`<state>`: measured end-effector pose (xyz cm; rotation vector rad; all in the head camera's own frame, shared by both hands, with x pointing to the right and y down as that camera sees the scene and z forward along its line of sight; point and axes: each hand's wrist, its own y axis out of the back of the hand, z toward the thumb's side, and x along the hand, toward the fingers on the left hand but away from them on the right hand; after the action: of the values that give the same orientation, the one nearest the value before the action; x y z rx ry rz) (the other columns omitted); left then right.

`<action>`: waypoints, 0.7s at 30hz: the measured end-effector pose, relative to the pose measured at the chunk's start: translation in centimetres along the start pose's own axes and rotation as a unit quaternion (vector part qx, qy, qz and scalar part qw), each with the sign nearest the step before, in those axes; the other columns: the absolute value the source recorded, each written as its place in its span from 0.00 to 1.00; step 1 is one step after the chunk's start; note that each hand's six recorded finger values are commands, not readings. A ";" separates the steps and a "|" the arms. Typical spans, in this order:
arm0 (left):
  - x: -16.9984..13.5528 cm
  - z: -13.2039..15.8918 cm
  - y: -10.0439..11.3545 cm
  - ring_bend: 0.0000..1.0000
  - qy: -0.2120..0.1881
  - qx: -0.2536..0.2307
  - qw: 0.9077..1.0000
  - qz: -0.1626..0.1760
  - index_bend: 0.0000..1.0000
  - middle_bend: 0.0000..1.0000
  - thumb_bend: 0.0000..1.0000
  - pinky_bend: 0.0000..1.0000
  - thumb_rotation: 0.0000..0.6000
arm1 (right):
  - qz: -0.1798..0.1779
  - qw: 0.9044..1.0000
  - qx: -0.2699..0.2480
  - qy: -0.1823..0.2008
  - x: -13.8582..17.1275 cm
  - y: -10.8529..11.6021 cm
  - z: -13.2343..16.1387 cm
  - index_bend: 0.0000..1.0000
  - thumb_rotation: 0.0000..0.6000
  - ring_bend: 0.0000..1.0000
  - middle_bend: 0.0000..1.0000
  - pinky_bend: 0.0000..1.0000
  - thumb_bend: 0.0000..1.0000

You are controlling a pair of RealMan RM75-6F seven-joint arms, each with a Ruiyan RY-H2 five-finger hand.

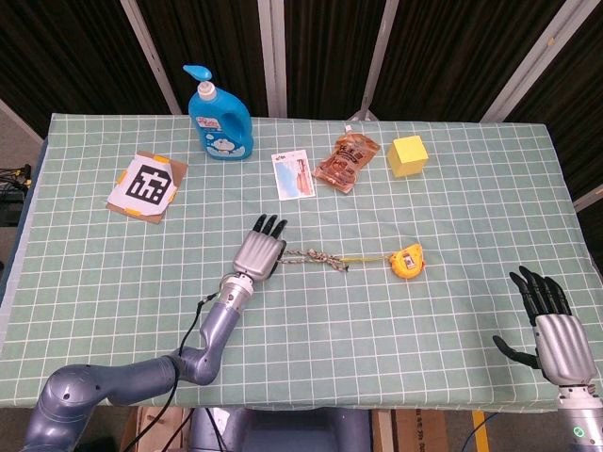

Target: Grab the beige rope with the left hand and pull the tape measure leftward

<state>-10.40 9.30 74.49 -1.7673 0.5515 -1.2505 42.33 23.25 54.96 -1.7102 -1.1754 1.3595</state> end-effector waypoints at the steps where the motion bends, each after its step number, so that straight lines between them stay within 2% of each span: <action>1: 0.0 0.0 0.1 0.00 0.000 -0.001 1.000 0.002 0.58 0.08 0.54 0.00 1.00 | 0.000 1.000 0.000 0.000 0.0 0.0 0.0 0.00 1.00 0.00 0.00 0.00 0.22; 10: -0.5 -0.2 2.4 0.00 -0.019 0.006 0.999 0.037 0.58 0.08 0.54 0.00 1.00 | -0.001 1.000 0.001 0.001 0.1 0.0 0.0 0.00 1.00 0.00 0.00 0.00 0.22; 21: -1.9 -3.3 7.6 0.00 -0.034 0.037 0.992 0.114 0.58 0.09 0.54 0.00 1.00 | -0.003 1.000 0.004 0.003 0.1 0.1 0.1 0.00 1.00 0.00 0.00 0.00 0.22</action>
<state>-13.18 5.48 67.40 -1.6291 0.6409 -1.0363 42.28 23.30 54.84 -1.7019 -1.1688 1.3537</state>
